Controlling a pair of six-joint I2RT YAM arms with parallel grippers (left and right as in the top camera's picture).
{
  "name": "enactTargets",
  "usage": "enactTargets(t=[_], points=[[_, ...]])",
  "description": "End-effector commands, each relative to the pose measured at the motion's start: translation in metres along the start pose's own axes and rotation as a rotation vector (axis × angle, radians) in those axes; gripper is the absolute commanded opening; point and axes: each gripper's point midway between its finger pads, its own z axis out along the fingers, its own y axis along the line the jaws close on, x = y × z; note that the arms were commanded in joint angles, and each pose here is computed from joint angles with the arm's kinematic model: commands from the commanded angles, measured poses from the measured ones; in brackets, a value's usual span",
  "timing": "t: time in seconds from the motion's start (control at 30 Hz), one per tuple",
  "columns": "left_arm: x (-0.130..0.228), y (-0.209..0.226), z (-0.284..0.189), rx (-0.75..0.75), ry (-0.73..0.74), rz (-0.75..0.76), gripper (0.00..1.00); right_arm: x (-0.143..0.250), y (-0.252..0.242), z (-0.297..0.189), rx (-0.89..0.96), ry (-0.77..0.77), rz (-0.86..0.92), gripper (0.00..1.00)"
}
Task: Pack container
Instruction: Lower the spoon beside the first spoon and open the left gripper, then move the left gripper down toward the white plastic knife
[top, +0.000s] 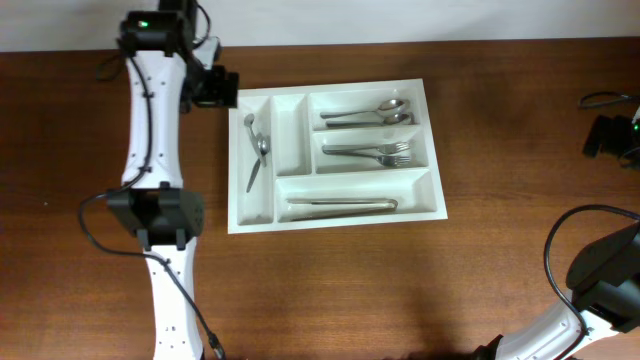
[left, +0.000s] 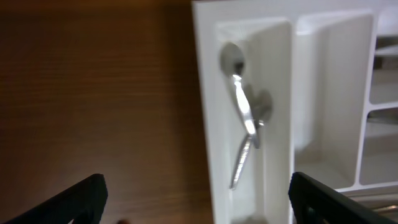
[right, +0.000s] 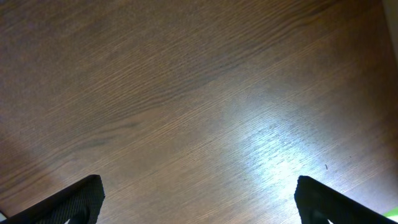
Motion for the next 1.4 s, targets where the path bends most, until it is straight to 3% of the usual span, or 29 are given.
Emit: enactTargets(t=[0.0,0.27,0.37,0.57,0.73,1.0,1.23,1.37], points=[[-0.005,0.01,-0.068,-0.039,-0.145,0.002,0.96,0.0,0.001,-0.001,0.001,-0.003,-0.006,0.99],[0.028,0.012,-0.131,-0.084,-0.189,0.006,0.99,0.0,0.001,-0.001,0.001,-0.003,-0.006,0.99],[0.06,0.017,-0.139,-0.091,-0.132,-0.034,0.99,0.0,0.001,-0.001,0.001,-0.003,-0.006,0.99],[0.162,0.035,-0.135,-0.14,0.056,-0.173,0.99,0.0,0.001,-0.001,0.001,-0.003,-0.006,0.99],[0.207,0.04,-0.114,-0.147,0.134,-0.206,0.99,0.0,0.001,-0.001,0.001,-0.003,-0.006,0.99],[0.228,0.051,-0.045,-0.158,0.17,-0.318,0.99,0.0,0.001,-0.001,0.001,-0.003,-0.006,0.99],[0.239,0.091,-0.012,-0.184,0.138,-0.477,0.99,0.0,0.001,-0.001,0.001,-0.003,-0.006,0.99],[0.239,0.108,0.003,-0.179,0.106,-0.409,0.99,0.0,0.001,-0.001,0.001,-0.003,-0.006,0.99]])
